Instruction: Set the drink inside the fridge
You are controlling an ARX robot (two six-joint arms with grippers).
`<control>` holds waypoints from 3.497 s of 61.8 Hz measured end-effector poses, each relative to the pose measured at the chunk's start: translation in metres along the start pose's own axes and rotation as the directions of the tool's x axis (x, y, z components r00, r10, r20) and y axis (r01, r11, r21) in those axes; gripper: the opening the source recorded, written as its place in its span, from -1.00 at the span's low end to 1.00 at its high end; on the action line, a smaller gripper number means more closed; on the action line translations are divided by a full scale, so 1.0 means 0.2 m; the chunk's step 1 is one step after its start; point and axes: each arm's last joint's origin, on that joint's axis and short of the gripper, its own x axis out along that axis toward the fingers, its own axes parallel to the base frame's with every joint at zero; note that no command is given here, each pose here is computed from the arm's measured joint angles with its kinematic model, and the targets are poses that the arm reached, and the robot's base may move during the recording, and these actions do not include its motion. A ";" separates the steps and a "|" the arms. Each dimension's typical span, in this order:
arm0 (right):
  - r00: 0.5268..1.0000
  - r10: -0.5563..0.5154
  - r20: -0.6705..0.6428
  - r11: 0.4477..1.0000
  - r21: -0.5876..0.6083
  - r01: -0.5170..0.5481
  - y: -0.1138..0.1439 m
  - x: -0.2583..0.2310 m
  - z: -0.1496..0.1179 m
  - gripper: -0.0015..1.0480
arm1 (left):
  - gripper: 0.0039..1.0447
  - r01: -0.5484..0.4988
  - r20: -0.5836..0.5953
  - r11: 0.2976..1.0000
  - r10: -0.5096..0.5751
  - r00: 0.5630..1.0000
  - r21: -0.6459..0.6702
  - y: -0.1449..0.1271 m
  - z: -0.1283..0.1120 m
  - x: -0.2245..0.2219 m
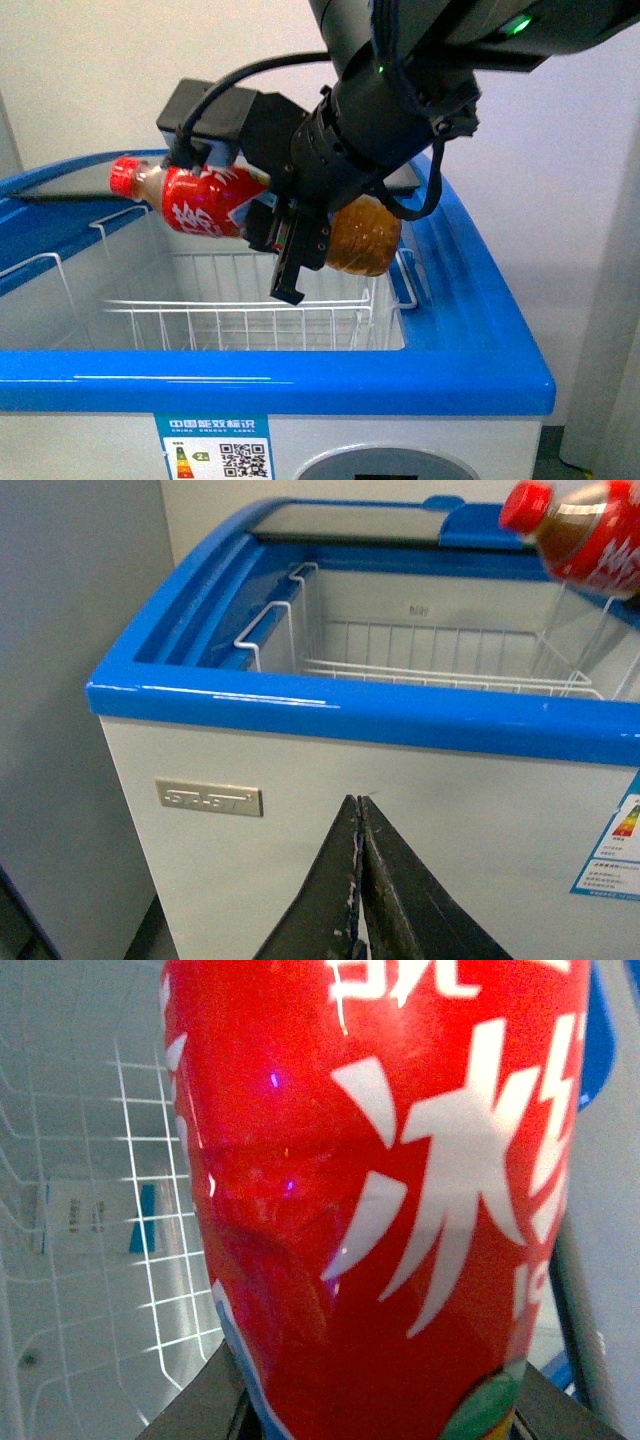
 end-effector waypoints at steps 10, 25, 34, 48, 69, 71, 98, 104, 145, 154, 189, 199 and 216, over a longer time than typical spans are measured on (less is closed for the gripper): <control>0.999 0.035 -0.028 0.999 -0.022 -0.036 0.04 0.13 -0.04 -0.29 | -0.96 0.000 0.010 1.000 0.000 1.000 0.000 0.00 0.00 -0.01; 0.998 0.059 -0.036 0.997 -0.044 -0.061 0.10 0.29 -0.07 -0.29 | -0.96 0.000 0.010 1.000 0.000 1.000 0.001 0.00 0.00 -0.01; 0.998 0.049 -0.026 0.998 -0.049 -0.050 0.10 0.32 -0.06 -0.29 | -0.96 0.000 0.010 1.000 0.000 1.000 0.002 0.00 0.00 -0.01; 0.995 0.081 -0.067 0.995 -0.054 -0.084 0.25 0.53 -0.12 -0.29 | -0.96 0.000 0.009 1.000 0.000 1.000 0.002 0.00 0.00 -0.01; 0.992 0.088 -0.092 0.993 -0.065 -0.094 0.35 0.63 -0.14 -0.07 | -0.69 0.000 0.009 1.000 0.000 1.000 0.002 0.00 0.00 -0.01; 0.992 0.089 -0.088 0.993 -0.065 -0.095 0.35 0.63 -0.14 0.04 | -0.59 0.000 0.009 1.000 0.000 1.000 0.002 0.00 0.00 -0.01; 0.973 -0.219 0.077 0.935 0.301 0.187 -0.14 0.13 0.10 0.86 | 0.86 0.000 0.009 1.000 0.000 1.000 0.003 0.00 0.00 -0.01; 0.943 -0.331 0.037 0.829 0.488 0.272 -0.29 -0.06 0.05 0.86 | 0.85 0.000 0.009 1.000 0.000 1.000 0.003 0.00 0.00 -0.01; 0.680 -0.693 -0.239 0.215 0.832 0.511 -0.11 -1.23 -0.46 0.45 | 0.85 0.000 0.009 1.000 0.000 1.000 0.003 0.00 0.00 -0.01; 0.718 -0.662 -0.214 0.264 0.830 0.491 0.19 -1.19 -0.64 -0.14 | 0.85 0.000 0.009 1.000 0.000 1.000 0.003 0.00 0.00 -0.01; 0.721 -0.652 -0.233 0.261 0.824 0.502 0.70 -1.21 -0.82 -0.95 | 0.85 0.000 0.009 1.000 0.000 1.000 0.003 0.00 0.00 -0.01; 0.718 -0.656 -0.230 0.261 0.824 0.502 0.81 -1.22 -0.84 -0.95 | 0.85 0.000 0.009 1.000 0.000 1.000 0.003 0.00 0.00 -0.01; 0.718 -0.657 -0.229 0.261 0.824 0.502 0.89 -1.24 -0.86 -0.95 | 0.85 0.000 0.009 1.000 0.000 1.000 0.003 0.00 0.00 -0.01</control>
